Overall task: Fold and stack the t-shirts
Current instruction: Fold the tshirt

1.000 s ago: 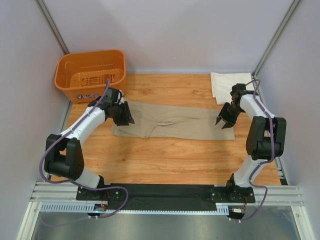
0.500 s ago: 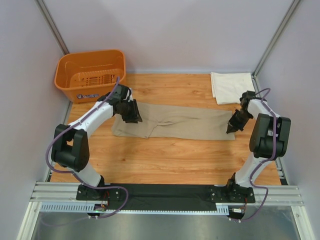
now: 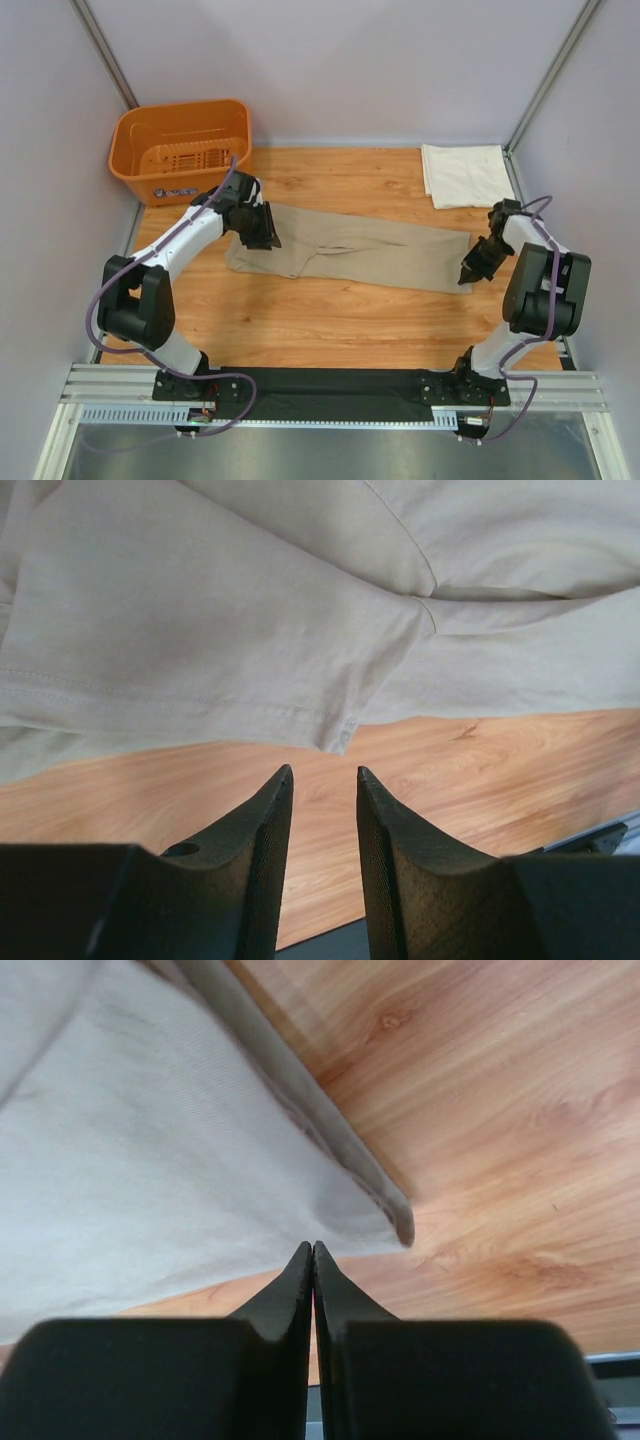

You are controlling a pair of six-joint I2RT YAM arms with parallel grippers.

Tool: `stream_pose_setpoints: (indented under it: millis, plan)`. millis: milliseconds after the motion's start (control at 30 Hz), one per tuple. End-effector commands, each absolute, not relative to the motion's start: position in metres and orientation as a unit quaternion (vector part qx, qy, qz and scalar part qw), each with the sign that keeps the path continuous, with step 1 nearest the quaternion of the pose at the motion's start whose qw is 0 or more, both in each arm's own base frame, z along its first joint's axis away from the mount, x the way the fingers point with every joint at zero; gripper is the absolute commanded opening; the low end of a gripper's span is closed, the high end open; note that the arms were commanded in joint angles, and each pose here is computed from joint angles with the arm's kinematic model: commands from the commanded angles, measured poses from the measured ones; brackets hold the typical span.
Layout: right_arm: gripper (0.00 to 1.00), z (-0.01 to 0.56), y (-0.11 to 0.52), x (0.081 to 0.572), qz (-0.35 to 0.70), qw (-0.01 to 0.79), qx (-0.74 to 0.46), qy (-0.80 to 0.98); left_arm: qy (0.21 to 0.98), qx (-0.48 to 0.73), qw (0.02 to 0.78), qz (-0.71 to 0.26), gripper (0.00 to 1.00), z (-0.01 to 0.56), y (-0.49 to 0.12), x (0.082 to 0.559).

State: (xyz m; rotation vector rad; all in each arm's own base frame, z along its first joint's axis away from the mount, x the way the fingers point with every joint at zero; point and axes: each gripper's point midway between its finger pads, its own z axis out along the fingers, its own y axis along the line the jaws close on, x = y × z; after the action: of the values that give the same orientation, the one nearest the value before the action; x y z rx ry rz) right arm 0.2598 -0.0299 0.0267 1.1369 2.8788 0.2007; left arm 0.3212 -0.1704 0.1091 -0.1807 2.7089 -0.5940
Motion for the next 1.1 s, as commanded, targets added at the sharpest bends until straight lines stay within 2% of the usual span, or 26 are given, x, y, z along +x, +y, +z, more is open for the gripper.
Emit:
stream_pose_setpoints:
  millis: [0, 100, 167, 200, 233, 333, 367, 400, 533, 667, 800, 1067]
  plan:
    - [0.02, 0.061, -0.039, 0.298, 0.072, 0.091, 0.355, 0.928, 0.954, -0.05, 0.21, -0.209, 0.39, 0.129, -0.166, 0.326]
    - [0.04, 0.062, -0.028, 0.308, 0.099, 0.083, 0.345, 0.93, 0.958, -0.04, 0.193, -0.21, 0.4, 0.129, -0.17, 0.332]
    - [0.11, 0.062, -0.02, 0.312, 0.113, 0.083, 0.339, 0.931, 0.961, -0.039, 0.18, -0.207, 0.42, 0.124, -0.172, 0.335]
    - [0.19, 0.064, -0.012, 0.314, 0.124, 0.086, 0.327, 0.933, 0.958, -0.037, 0.183, -0.216, 0.44, 0.124, -0.175, 0.336]
    - [0.34, 0.065, 0.001, 0.317, 0.154, 0.091, 0.314, 0.932, 0.956, -0.038, 0.189, -0.22, 0.48, 0.127, -0.176, 0.336]
    - [0.48, 0.083, 0.053, 0.333, 0.218, 0.123, 0.247, 0.936, 0.955, -0.05, 0.208, -0.208, 0.52, 0.125, -0.166, 0.329]
    - [0.5, 0.089, 0.069, 0.338, 0.228, 0.132, 0.224, 0.938, 0.955, -0.055, 0.21, -0.202, 0.53, 0.121, -0.16, 0.325]
    - [0.51, 0.094, 0.107, 0.336, 0.246, 0.133, 0.176, 0.944, 0.955, -0.06, 0.215, -0.195, 0.53, 0.121, -0.154, 0.324]
    - [0.51, 0.119, 0.204, 0.358, 0.333, 0.188, 0.104, 0.918, 0.951, -0.08, 0.218, -0.206, 0.52, 0.121, -0.127, 0.319]
    - [0.5, 0.129, 0.298, 0.355, 0.389, 0.179, 0.066, 0.901, 0.949, -0.094, 0.208, -0.218, 0.51, 0.117, -0.106, 0.316]
    - [0.53, 0.118, 0.342, 0.356, 0.382, 0.166, 0.063, 0.907, 0.948, -0.103, 0.214, -0.212, 0.51, 0.118, -0.097, 0.317]
    - [0.54, 0.081, 0.371, 0.338, 0.352, 0.134, 0.082, 0.923, 0.943, -0.118, 0.237, -0.202, 0.49, 0.126, -0.09, 0.324]
